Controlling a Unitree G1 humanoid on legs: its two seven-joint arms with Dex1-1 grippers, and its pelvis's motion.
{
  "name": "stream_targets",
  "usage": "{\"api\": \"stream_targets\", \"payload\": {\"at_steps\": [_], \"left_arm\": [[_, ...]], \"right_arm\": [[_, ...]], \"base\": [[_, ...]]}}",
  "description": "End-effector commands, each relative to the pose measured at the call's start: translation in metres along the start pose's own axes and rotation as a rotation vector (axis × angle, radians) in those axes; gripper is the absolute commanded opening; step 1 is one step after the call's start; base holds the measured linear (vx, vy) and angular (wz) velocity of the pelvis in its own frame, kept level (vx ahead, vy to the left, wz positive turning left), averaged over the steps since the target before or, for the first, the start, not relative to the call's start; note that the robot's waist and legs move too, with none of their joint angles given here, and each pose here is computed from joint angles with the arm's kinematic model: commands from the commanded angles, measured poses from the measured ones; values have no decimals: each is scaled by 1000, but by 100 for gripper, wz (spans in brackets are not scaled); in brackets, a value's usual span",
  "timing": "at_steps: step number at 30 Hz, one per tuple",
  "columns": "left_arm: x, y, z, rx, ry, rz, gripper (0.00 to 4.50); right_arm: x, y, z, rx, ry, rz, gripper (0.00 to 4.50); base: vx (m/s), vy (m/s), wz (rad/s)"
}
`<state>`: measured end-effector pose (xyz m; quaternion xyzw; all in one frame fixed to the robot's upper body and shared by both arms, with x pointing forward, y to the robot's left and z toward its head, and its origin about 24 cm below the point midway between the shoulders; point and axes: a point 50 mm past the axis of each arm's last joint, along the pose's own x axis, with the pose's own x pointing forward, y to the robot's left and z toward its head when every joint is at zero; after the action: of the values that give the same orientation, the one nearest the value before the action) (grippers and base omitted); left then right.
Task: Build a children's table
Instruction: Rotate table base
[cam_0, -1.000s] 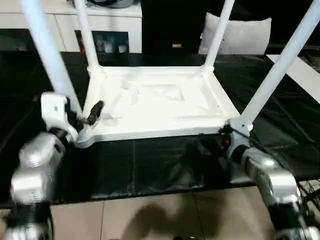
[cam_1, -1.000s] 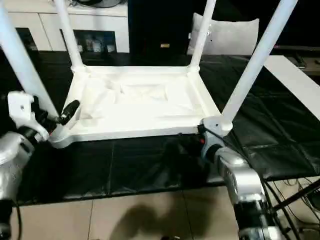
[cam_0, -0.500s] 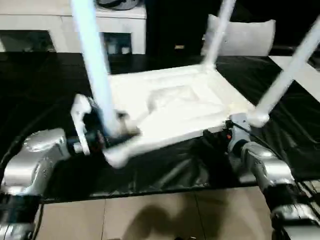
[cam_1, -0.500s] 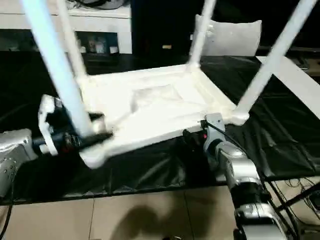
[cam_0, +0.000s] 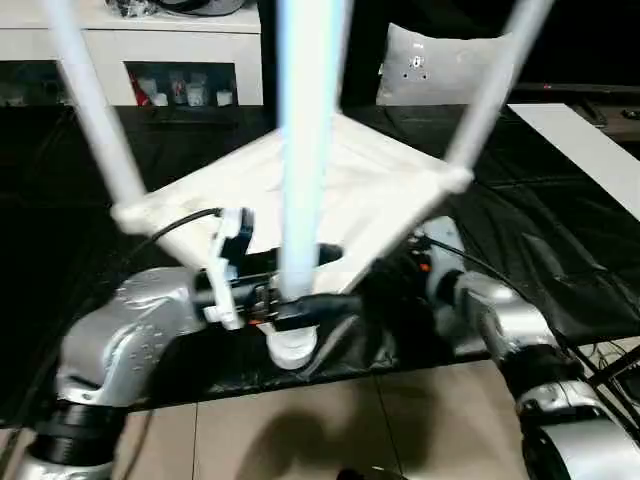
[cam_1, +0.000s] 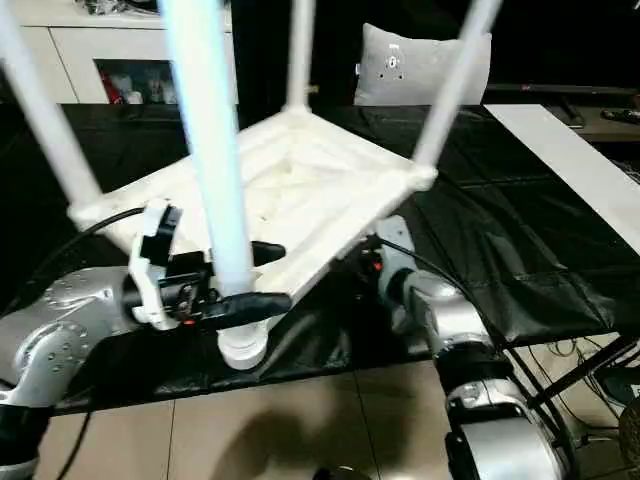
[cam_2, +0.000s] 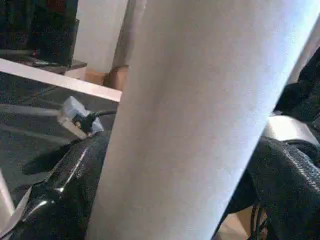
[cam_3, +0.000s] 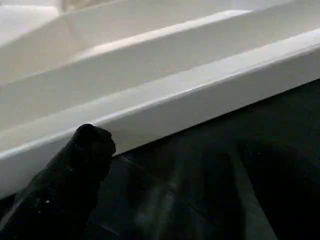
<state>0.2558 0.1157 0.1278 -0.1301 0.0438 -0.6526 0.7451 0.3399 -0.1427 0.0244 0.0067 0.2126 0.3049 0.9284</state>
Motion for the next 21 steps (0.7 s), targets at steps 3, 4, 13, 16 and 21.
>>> {"api": "stream_targets", "payload": {"at_steps": [3,4,13,16,21], "left_arm": [[22,-11,2,-3,-27,-112,446],[25,-11,1,-12,-32,-125,446],[47,-10,-1,-49,-42,-182,446],[55,-5,2,-37,-66,-164,446],[72,3,4,2,-96,-95,446]], "right_arm": [[11,17,13,-54,-32,98,450],[12,19,12,-56,-33,109,450],[19,36,9,-72,-44,180,450],[21,41,9,-72,-47,202,450],[23,44,7,-70,-35,193,450]], "base": [[0,0,0],[0,0,0],[0,0,0],[0,0,0],[0,0,0]]}}
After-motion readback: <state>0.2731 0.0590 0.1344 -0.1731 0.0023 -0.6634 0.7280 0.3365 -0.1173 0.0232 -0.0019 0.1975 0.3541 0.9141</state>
